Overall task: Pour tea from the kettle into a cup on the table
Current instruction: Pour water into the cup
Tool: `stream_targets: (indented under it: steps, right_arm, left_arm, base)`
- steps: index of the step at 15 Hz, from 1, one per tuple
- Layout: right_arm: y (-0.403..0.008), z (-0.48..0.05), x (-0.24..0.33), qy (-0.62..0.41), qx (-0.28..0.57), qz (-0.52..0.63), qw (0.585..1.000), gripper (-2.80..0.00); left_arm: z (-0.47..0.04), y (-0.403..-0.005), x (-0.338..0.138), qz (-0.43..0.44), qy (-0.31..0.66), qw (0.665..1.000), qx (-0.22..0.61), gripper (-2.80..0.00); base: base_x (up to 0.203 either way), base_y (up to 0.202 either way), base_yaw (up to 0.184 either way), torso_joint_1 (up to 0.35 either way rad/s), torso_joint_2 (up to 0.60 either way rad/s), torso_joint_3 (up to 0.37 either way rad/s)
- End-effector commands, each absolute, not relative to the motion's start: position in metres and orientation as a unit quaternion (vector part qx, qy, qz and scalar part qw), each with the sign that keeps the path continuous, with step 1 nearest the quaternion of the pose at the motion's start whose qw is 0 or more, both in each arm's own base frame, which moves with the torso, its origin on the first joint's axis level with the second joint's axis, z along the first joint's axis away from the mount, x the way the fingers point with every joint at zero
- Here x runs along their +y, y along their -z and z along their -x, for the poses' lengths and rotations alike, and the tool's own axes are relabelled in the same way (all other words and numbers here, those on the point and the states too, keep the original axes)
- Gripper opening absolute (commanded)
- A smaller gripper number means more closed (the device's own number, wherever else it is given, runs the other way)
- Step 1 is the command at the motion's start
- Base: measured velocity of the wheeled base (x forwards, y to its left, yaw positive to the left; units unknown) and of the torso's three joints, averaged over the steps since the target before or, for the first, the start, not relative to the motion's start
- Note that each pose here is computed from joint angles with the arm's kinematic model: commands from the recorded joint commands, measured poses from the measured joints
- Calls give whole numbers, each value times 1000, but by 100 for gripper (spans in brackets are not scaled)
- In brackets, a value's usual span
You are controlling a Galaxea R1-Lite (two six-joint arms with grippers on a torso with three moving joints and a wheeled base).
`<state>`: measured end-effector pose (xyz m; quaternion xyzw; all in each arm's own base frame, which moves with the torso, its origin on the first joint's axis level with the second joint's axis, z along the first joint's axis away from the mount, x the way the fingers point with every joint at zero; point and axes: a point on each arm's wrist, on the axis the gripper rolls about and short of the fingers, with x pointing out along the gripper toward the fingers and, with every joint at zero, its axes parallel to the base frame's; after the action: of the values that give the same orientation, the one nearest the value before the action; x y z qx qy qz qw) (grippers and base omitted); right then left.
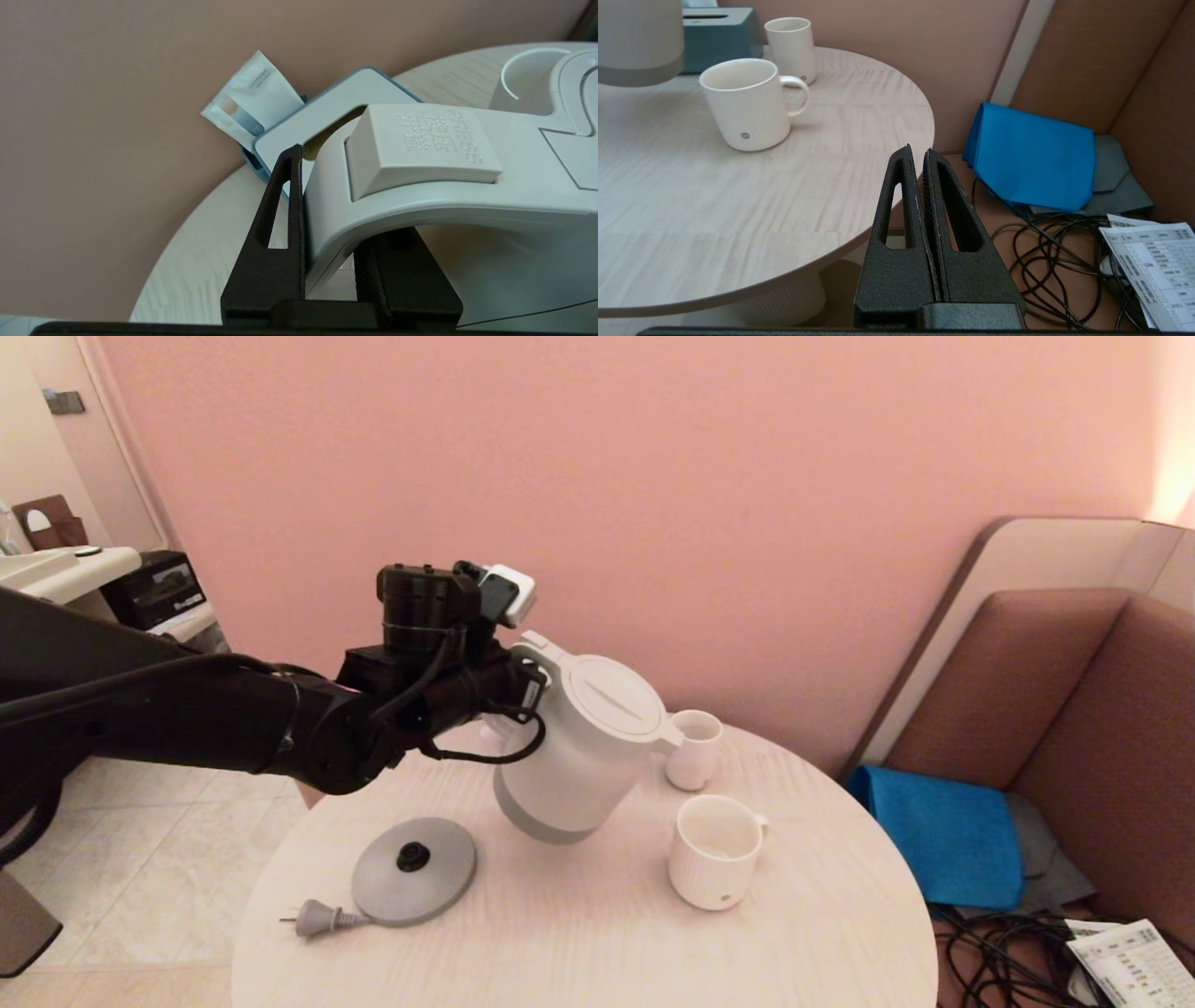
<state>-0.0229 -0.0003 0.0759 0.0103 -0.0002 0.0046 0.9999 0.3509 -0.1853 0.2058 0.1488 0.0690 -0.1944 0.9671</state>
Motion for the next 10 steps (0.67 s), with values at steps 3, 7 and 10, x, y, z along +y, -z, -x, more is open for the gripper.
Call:
stream_targets:
  steps: [3,7,10]
  right_arm:
    - [-76,23,0,-5,1,-11,1000,-280]
    - [-76,23,0,-5,0,-11,1000,-280]
    - [-76,23,0,-5,0,-11,1000,-280]
  left_arm:
    - [-346,-192,-196,-157,204,963,85,-280]
    - [-344,-185,-201,-163,205,960,94,-280]
    - [-344,-173,-205,-171,210,957,108,-280]
  base:
    - [0,0,0,0,0,0]
    - [0,0,0,0,0,0]
    - [0,0,0,0,0,0]
